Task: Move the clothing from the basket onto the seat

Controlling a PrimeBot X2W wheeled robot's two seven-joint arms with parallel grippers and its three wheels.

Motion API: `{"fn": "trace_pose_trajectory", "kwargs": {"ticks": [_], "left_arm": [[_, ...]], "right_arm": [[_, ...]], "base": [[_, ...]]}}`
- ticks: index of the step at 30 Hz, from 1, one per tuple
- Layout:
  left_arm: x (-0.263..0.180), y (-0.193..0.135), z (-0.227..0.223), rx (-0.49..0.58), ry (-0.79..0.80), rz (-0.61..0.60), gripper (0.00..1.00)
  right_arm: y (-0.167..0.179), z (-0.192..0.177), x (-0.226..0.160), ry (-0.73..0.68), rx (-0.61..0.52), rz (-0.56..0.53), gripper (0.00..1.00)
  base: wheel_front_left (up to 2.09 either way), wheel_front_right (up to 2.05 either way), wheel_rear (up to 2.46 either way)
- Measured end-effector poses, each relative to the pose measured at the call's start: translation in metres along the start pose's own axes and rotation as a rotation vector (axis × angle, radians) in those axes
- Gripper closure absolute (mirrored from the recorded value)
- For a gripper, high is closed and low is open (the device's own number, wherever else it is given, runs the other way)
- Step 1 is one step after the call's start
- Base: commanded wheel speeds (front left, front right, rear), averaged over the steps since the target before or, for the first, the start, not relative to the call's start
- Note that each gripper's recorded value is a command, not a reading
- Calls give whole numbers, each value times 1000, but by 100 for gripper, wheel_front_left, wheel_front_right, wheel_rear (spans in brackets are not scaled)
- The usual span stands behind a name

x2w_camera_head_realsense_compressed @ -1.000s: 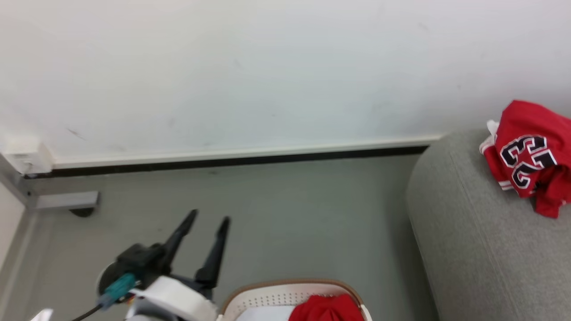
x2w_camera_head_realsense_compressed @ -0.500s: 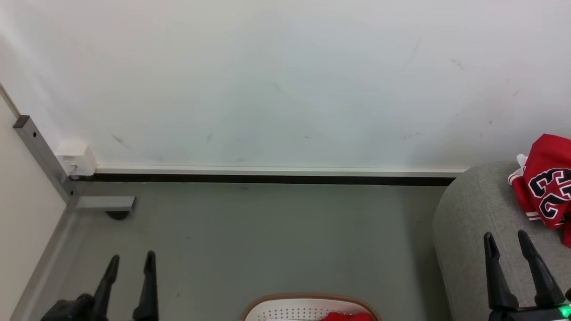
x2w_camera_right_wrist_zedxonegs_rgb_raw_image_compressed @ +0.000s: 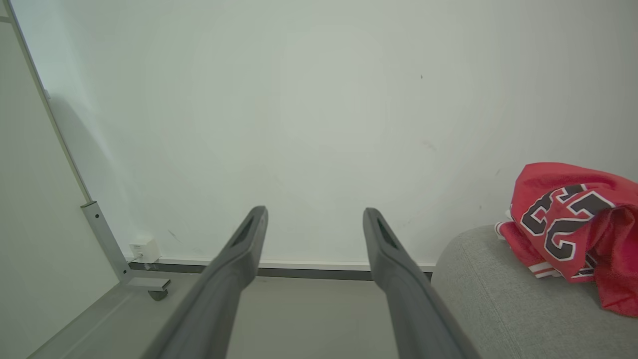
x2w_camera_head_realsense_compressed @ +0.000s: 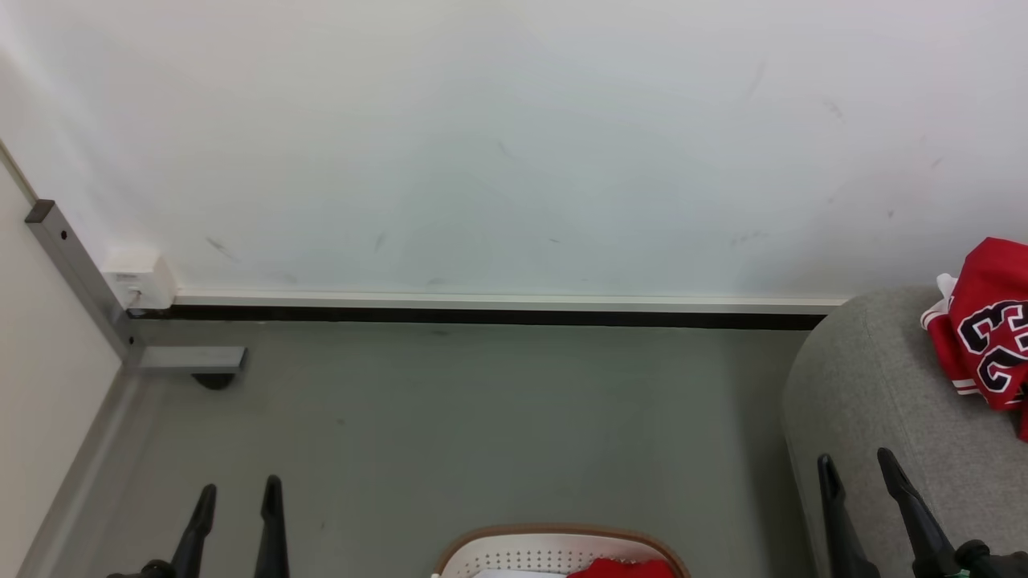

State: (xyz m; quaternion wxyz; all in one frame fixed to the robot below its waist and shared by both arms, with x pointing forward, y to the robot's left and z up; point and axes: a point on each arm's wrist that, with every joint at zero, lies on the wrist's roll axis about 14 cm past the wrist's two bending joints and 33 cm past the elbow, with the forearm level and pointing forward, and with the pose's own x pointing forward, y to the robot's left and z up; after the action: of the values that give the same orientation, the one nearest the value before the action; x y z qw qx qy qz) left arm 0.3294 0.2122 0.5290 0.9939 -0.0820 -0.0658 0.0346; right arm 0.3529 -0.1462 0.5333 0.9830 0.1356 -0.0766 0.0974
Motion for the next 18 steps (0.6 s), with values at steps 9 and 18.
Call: {"fn": "trace_pose_trajectory", "kwargs": {"ticks": [9, 18], "left_arm": [[5, -14, -5, 4, 3, -57, 0], [11, -19, -6, 9, 0, -74, 0]], "right_arm": [[7, 2, 2, -11, -5, 9, 0], [1, 7, 3, -27, -5, -10, 0]], "base": [[0, 0, 0], [0, 0, 0]]}}
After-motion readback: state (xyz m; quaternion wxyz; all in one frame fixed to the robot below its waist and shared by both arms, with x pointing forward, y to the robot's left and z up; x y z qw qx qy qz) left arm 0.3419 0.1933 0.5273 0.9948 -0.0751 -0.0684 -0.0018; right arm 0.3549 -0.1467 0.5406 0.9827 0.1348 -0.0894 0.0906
